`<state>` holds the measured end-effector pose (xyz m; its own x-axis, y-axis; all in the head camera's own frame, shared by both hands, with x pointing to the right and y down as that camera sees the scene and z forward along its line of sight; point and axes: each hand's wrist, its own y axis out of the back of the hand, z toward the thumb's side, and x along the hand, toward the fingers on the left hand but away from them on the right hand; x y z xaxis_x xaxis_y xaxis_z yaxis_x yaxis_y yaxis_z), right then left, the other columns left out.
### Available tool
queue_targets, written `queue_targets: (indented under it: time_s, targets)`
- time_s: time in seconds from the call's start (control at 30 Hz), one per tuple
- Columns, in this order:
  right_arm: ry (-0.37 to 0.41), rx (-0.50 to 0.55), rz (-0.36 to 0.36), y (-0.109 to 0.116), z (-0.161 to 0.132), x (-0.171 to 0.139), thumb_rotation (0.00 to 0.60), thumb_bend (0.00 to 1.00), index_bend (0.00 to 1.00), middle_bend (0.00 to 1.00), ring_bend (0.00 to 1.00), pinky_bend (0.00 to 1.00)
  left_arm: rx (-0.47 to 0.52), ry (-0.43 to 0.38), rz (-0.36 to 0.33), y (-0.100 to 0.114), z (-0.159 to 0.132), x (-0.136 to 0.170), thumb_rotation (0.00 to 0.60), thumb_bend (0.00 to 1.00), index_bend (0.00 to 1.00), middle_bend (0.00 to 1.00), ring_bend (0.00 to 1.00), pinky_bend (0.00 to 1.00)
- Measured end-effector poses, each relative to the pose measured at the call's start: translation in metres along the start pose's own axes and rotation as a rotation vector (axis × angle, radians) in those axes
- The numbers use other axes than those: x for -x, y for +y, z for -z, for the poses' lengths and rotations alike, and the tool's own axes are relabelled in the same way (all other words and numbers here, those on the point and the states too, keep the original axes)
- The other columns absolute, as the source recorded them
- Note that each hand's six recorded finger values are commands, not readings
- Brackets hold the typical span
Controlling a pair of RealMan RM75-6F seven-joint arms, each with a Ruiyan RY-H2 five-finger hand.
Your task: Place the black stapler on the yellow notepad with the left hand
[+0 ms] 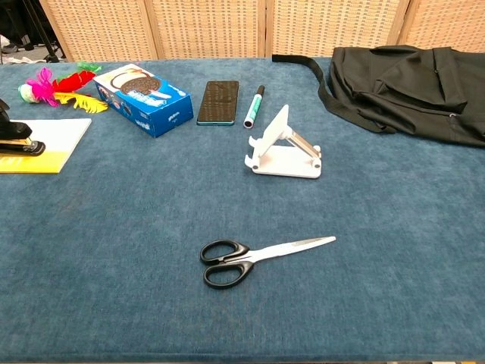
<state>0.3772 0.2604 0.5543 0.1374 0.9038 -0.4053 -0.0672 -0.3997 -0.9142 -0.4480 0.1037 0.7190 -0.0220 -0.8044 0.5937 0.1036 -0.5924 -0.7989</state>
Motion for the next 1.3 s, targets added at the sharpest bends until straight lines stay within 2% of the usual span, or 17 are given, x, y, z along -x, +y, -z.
queue_targets:
  time_s: [0.27,0.33,0.5,0.6,0.8,1.03,1.2,1.3]
  targets:
    - [-0.005,-0.003,0.001,0.000,0.001,0.000,0.600,0.34,0.07,0.00,0.00,0.00,-0.011,-0.011,0.020,-0.015,-0.004,0.000,0.600,0.56,0.46,0.18,0.20,0.19]
    - [-0.006,-0.002,0.002,-0.001,0.001,0.000,0.600,0.34,0.07,0.00,0.00,0.00,-0.016,-0.012,0.022,-0.015,-0.004,0.000,0.600,0.54,0.40,0.16,0.20,0.19]
    - [-0.005,-0.001,0.004,-0.001,0.001,0.001,0.600,0.33,0.07,0.00,0.00,0.00,-0.006,-0.013,0.026,-0.011,-0.003,0.001,0.600,0.48,0.15,0.07,0.11,0.19]
    - [-0.004,0.001,0.009,-0.001,0.000,0.001,0.600,0.34,0.07,0.00,0.00,0.00,0.013,-0.017,0.027,-0.004,-0.003,0.001,0.600,0.44,0.10,0.02,0.05,0.18]
    - [-0.008,0.006,0.013,0.000,0.001,0.001,0.600,0.33,0.07,0.00,0.00,0.00,0.032,-0.030,0.019,0.015,-0.004,0.003,0.600,0.36,0.04,0.00,0.00,0.12]
    - [-0.006,0.008,0.016,0.000,0.000,0.001,0.600,0.34,0.07,0.00,0.00,0.00,0.060,-0.051,-0.011,0.035,-0.012,0.006,0.600,0.34,0.00,0.00,0.00,0.04]
    - [-0.008,0.010,0.015,0.000,0.001,0.001,0.600,0.34,0.07,0.00,0.00,0.00,0.106,-0.100,-0.022,0.046,-0.029,0.015,0.600,0.30,0.00,0.00,0.00,0.02]
    - [-0.009,0.011,0.010,-0.001,0.001,0.002,0.600,0.33,0.07,0.00,0.00,0.00,0.147,-0.161,-0.021,0.051,-0.050,0.030,0.600,0.30,0.00,0.00,0.00,0.02]
